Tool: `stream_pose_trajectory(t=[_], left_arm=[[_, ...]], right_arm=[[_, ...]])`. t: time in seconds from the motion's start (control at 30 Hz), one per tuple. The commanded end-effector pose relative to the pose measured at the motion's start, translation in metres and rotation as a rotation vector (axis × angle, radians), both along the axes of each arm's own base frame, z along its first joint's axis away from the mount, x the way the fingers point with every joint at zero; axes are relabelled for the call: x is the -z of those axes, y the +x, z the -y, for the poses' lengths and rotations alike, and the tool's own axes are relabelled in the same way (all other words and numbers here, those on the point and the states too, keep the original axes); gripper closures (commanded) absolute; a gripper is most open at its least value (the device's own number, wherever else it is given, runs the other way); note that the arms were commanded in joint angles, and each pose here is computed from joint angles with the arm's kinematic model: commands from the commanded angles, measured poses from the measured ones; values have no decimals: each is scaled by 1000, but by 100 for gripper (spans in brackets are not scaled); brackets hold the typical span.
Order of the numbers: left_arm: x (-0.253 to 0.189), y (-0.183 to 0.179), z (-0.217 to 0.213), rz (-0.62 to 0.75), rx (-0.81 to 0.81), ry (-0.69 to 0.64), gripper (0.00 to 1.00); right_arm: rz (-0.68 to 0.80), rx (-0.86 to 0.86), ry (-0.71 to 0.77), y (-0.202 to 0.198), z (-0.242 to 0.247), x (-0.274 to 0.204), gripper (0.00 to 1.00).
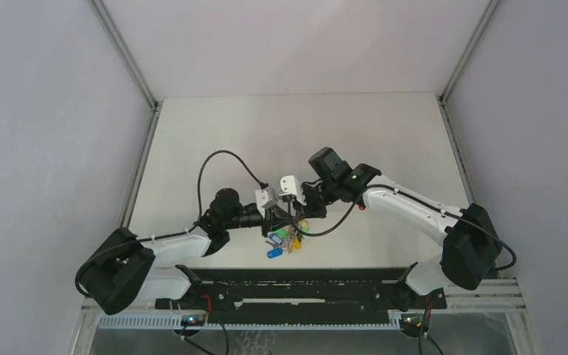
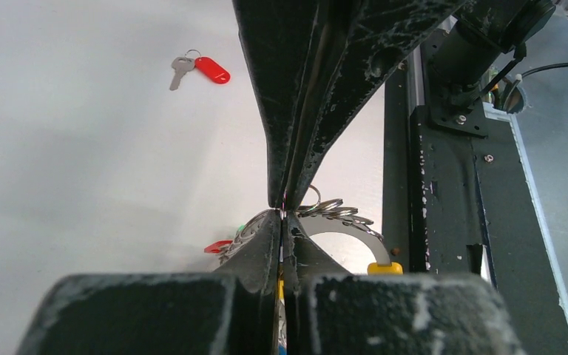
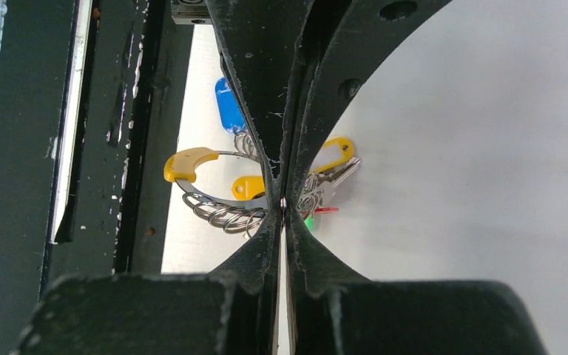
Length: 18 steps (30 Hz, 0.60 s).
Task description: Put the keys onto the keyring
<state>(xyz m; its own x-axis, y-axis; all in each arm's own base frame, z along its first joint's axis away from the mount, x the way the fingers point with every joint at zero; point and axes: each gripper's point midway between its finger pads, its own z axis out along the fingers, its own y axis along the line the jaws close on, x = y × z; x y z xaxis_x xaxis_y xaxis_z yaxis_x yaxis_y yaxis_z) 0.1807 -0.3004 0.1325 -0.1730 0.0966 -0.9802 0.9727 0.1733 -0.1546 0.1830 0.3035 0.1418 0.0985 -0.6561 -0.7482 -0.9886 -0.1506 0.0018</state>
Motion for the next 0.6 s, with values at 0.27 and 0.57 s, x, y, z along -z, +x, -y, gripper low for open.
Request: stream_pose_trajectory(t=[0.27,0.57], left_arm=[[-37,13,-2,115,-91,-83,100],[-39,15,-8,132,-137,-116,100]], right_arm=[[15,135,84,3,1,-43,85],[-69,399,173,20,24,-56,74]])
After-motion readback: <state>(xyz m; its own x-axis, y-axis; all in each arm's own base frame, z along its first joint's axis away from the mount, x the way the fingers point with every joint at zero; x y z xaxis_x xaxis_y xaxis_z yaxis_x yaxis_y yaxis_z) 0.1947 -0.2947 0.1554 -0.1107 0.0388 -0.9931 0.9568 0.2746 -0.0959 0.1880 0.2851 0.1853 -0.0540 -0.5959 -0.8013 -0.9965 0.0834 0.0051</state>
